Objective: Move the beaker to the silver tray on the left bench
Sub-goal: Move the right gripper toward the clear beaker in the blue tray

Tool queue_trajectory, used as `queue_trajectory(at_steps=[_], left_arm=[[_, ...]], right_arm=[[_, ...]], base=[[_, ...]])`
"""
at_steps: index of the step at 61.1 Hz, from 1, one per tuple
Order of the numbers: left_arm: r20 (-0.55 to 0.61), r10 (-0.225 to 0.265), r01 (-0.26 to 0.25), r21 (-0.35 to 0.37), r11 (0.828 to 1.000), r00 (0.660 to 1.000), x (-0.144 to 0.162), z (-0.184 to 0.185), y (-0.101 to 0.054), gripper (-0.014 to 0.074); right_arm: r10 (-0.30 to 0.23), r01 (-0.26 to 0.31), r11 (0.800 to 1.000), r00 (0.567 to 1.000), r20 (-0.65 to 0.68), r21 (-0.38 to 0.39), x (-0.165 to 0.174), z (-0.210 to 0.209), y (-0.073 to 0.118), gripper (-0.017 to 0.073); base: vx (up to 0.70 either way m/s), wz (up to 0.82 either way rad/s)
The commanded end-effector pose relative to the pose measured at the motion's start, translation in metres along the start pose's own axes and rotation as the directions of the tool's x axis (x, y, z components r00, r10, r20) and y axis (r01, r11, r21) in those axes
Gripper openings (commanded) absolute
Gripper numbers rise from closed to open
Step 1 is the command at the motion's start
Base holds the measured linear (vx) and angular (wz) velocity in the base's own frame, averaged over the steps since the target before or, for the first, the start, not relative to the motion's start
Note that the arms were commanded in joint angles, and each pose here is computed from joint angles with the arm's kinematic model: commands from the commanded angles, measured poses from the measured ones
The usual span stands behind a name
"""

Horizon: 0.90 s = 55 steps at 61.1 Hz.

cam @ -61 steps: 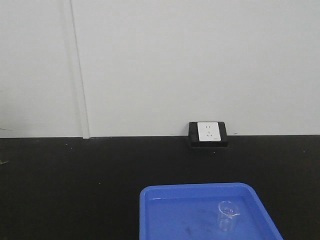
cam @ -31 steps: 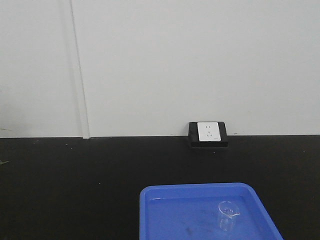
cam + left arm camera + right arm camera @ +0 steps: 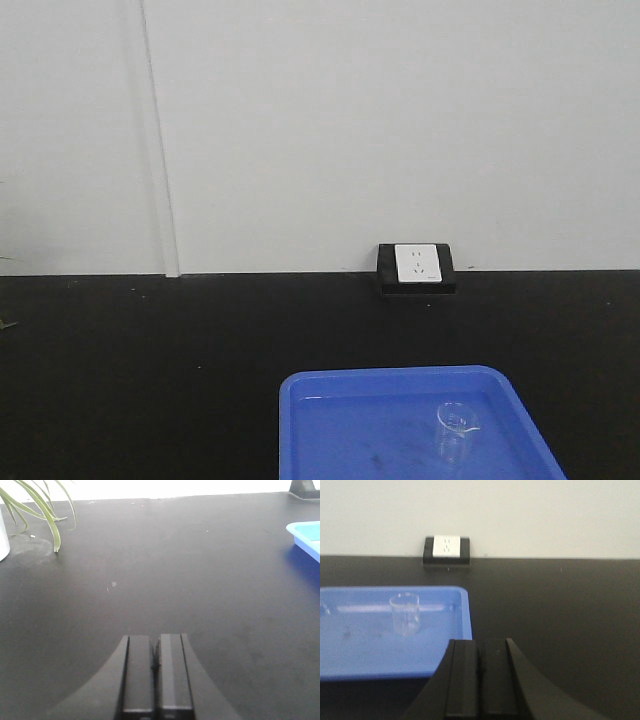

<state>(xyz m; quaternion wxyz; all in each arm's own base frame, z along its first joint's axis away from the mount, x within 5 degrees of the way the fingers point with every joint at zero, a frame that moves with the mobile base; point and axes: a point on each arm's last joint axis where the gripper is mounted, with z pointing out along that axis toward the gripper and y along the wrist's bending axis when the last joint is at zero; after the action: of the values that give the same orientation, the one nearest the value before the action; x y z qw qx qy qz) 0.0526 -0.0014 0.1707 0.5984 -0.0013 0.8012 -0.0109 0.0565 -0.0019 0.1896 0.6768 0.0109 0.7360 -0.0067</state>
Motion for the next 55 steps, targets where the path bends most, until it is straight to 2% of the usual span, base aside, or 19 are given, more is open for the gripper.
queue_trajectory(at_steps=[1, 7, 13, 30, 35, 42, 55], left_arm=[[0.067, -0.008, 0.008, 0.003, 1.000, 0.998, -0.001, 0.002, 0.000, 0.0001], [0.067, -0.008, 0.008, 0.003, 1.000, 0.998, -0.001, 0.002, 0.000, 0.0001], [0.067, -0.008, 0.008, 0.003, 1.000, 0.998, -0.001, 0.002, 0.000, 0.0001], [0.067, -0.008, 0.008, 0.003, 1.000, 0.998, -0.001, 0.002, 0.000, 0.0001], [0.067, -0.008, 0.008, 0.003, 1.000, 0.998, -0.001, 0.002, 0.000, 0.0001], [0.067, -0.008, 0.008, 0.003, 1.000, 0.998, -0.001, 0.002, 0.000, 0.0001], [0.067, -0.008, 0.008, 0.003, 1.000, 0.998, -0.001, 0.002, 0.000, 0.0001]], right_arm=[[0.035, -0.033, 0.999, 0.982, 0.184, -0.016, -0.015, -0.002, 0.001, -0.0011], [0.124, -0.117, 0.992, 0.953, 0.277, -0.043, -0.025, -0.004, 0.001, -0.0011], [0.185, -0.173, 0.983, 0.926, 0.328, -0.066, -0.038, -0.008, 0.001, -0.0011], [0.204, -0.181, 0.979, 0.880, 0.429, -0.092, -0.098, -0.023, 0.001, -0.0011], [0.203, -0.182, 0.979, 0.890, 0.408, -0.089, -0.119, -0.022, 0.001, -0.0011], [0.193, -0.180, 0.981, 0.926, 0.325, -0.072, -0.138, -0.011, 0.002, -0.0010], [0.149, -0.146, 0.989, 0.979, 0.139, -0.029, -0.133, 0.025, 0.002, -0.0007]], base=[[0.00, 0.00], [0.00, 0.00], [0.00, 0.00], [0.00, 0.00], [0.00, 0.00], [0.00, 0.00], [0.00, 0.00]])
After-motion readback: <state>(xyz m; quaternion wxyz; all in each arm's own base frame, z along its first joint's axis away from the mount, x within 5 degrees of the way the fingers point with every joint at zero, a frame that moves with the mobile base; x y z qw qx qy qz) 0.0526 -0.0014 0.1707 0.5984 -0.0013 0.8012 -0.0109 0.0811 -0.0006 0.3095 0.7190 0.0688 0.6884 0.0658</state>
